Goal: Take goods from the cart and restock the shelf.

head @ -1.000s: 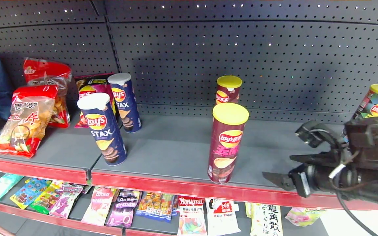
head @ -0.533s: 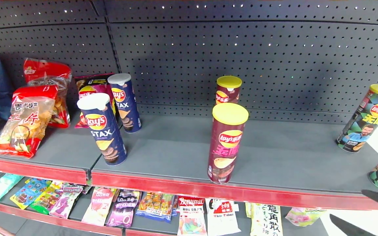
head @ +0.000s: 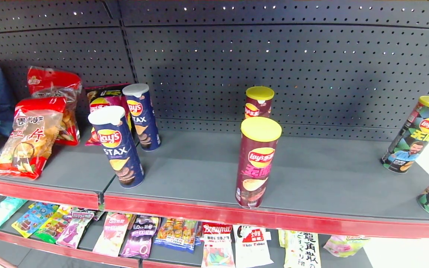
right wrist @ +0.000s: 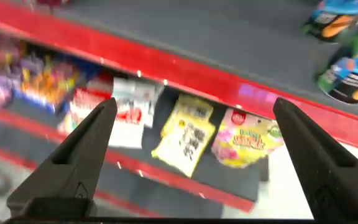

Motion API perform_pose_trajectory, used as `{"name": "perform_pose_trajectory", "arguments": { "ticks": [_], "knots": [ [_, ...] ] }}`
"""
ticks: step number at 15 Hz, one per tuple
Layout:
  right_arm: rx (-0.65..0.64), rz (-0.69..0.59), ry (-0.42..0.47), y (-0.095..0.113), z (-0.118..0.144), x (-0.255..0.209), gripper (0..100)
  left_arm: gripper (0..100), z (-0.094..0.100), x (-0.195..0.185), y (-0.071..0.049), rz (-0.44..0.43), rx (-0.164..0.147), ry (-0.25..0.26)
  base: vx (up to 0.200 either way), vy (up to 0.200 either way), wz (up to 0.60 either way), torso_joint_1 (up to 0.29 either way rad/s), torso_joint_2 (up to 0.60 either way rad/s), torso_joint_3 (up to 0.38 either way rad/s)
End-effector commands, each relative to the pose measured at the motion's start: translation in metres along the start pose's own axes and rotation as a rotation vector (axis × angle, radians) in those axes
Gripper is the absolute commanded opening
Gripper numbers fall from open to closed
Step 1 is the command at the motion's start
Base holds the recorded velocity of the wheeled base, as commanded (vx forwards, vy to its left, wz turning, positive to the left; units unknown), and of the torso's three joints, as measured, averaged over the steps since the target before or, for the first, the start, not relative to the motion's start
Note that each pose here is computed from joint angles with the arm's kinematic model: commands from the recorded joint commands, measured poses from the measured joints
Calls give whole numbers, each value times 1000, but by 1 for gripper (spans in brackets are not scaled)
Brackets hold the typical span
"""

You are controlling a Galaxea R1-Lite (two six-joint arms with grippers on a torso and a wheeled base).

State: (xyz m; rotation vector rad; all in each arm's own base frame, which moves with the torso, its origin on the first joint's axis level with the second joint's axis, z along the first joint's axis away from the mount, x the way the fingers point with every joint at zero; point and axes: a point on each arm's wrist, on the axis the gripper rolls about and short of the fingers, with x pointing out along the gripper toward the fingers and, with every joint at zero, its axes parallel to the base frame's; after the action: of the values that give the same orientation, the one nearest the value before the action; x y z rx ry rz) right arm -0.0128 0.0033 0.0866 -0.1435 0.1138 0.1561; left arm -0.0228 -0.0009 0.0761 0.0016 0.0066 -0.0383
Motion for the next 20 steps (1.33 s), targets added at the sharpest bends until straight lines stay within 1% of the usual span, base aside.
{"name": "perform_pose_trajectory", "arguments": {
  "ticks": [1, 2, 3, 4, 5, 6, 7, 8, 11, 14, 19, 20],
  "knots": [
    [49, -87, -147, 1, -5, -12, 100, 100, 0, 0, 0, 0, 0, 0, 0, 0, 0, 0, 0, 0],
    [55, -132, -153, 0, -5, -11, 100, 100, 0, 0, 0, 0, 0, 1, 0, 0, 0, 0, 0, 0],
    [91, -170, -158, -1, -5, -11, 100, 100, 0, 0, 0, 0, 0, 0, 0, 0, 0, 0, 0, 0],
    [103, -182, -156, -1, -7, -10, 100, 100, 0, 0, 0, 0, 0, 0, 0, 0, 0, 0, 0, 0],
    [117, -221, -156, -2, -7, -10, 100, 100, 0, 0, 0, 0, 0, 1, 0, 0, 0, 0, 0, 0],
    [133, -226, -155, -2, -7, -10, 100, 100, 0, 0, 0, 0, 0, 0, 0, 0, 0, 0, 0, 0],
    [137, -215, -157, -2, -7, -10, 100, 100, 0, 0, 0, 0, 0, 0, 0, 0, 0, 0, 0, 0],
    [136, -137, -118, 0, -12, -9, 100, 100, 0, 0, 0, 0, 0, 1, 0, 0, 0, 0, 0, 0],
    [140, -139, -113, 0, -12, -9, 100, 100, 0, 0, 0, -2, 6, 1, 0, 0, 0, 0, 0, 0],
    [141, -144, -113, 0, -12, -9, 100, 100, 0, 0, 0, -2, 4, 0, 0, 0, 0, 0, 0, 0],
    [143, -144, -113, 0, -12, -9, 100, 100, 0, 0, 0, -2, 4, 0, 0, 0, -600, 0, -1, 2],
    [143, -142, -113, 0, -12, -9, 100, 100, 0, 0, 0, -2, 4, 1, 0, 0, 0, 0, 0, 0]
  ]
}}
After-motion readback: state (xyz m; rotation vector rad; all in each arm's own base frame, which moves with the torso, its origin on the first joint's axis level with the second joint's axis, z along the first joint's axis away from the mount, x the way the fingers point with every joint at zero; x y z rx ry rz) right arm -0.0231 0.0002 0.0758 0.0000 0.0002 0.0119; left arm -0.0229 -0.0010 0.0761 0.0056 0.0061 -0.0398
